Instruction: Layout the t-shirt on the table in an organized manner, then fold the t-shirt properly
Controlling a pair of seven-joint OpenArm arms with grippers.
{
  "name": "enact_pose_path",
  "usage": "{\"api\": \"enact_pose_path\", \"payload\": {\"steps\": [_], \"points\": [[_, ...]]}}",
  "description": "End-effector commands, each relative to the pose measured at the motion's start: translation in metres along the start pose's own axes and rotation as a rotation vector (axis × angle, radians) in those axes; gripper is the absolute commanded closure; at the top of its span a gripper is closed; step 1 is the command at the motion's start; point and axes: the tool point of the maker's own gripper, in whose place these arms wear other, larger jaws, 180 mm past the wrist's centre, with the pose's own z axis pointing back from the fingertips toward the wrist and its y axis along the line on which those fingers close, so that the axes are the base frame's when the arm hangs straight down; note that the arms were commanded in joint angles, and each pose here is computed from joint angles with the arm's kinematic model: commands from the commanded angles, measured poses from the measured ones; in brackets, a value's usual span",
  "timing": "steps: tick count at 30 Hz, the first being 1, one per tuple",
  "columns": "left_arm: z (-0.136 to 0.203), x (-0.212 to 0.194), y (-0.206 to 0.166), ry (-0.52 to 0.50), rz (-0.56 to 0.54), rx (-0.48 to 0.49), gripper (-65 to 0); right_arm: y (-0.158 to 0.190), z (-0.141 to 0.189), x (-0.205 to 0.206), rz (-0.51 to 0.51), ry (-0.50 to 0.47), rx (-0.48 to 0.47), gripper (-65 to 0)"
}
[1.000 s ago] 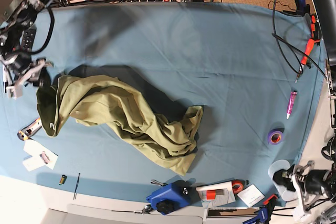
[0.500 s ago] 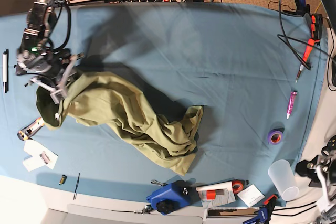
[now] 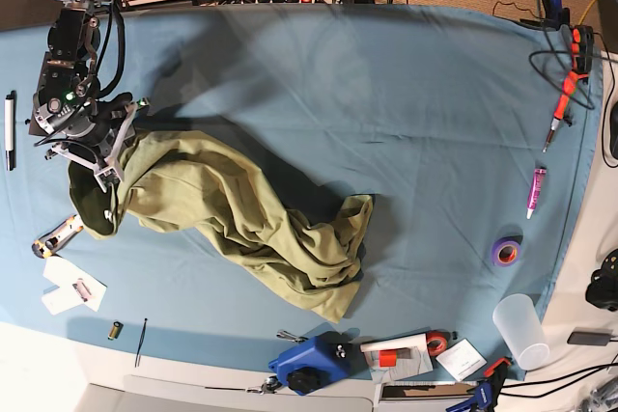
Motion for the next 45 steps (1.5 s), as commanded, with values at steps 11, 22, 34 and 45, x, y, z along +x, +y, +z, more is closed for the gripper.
{"api": "enact_pose_path", "payload": {"steps": [11, 22, 34, 45], "points": [[0.005, -0.035, -0.015, 0.13, -0.212, 0.154, -18.4, -0.012, 0.006, 0.01, 0.007, -0.032, -0.03, -24.7], [-0.014, -0.075, -0.049, 0.023, -0.236, 0.3, -18.5, -0.012, 0.006, 0.006, 0.007, -0.012, -0.031, -24.7], [-0.109, -0.108, -0.123, -0.164, 0.011, 0.068, -18.4, -0.012, 0.006, 0.007, 0.007, -0.015, -0.031, -24.7], [-0.152, -0.095, -0.157, -0.244, 0.013, 0.091, -14.9, -0.012, 0.006, 0.007, 0.007, -0.018, -0.031, -24.7]]}}
